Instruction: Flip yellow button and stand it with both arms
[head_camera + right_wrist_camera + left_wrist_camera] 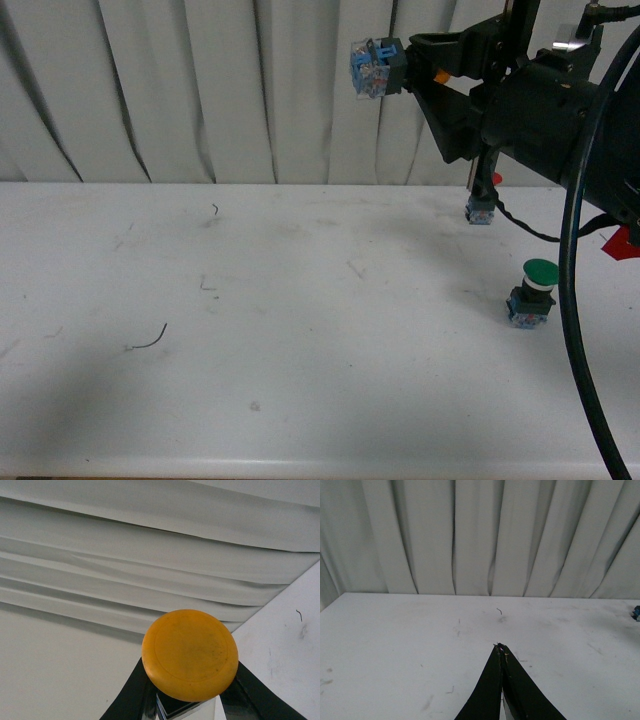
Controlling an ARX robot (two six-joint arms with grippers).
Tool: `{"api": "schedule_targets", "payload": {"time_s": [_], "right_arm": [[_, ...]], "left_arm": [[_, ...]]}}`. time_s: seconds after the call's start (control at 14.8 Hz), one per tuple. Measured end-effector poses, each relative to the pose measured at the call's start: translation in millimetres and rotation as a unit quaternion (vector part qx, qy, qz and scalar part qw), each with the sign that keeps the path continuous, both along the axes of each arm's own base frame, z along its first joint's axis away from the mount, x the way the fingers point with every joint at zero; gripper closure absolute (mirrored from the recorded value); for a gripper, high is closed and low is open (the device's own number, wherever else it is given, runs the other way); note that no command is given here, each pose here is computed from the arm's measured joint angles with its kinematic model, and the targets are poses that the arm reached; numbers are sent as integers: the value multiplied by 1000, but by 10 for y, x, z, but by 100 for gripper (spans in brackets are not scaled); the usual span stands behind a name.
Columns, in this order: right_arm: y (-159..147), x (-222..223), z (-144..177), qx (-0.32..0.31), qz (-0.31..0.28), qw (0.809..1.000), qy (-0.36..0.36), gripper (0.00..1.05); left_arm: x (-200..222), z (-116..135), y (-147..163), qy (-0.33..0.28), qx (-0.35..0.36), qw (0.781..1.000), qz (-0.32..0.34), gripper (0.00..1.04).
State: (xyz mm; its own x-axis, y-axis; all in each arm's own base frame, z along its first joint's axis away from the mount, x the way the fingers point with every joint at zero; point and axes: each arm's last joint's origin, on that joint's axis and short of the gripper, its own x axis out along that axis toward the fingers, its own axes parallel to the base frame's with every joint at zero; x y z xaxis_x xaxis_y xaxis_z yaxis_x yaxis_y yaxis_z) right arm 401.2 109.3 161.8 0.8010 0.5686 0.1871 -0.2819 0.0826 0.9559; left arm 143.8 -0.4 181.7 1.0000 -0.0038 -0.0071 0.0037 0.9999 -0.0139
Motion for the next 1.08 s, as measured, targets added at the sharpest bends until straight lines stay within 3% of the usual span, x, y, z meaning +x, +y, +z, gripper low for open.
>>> {"api": "schedule_targets", "payload": {"time_s": [0.41,1.08], "right_arm": [[-28,-6,-18,-3,-2,1000,2,75],[-23,-8,-19,-10,1,1000,-2,75]], "left_arm": [[-167,-146,5,0,0,1000,2,103],[-329,-122,5,-9,0,1000,2,103]]}}
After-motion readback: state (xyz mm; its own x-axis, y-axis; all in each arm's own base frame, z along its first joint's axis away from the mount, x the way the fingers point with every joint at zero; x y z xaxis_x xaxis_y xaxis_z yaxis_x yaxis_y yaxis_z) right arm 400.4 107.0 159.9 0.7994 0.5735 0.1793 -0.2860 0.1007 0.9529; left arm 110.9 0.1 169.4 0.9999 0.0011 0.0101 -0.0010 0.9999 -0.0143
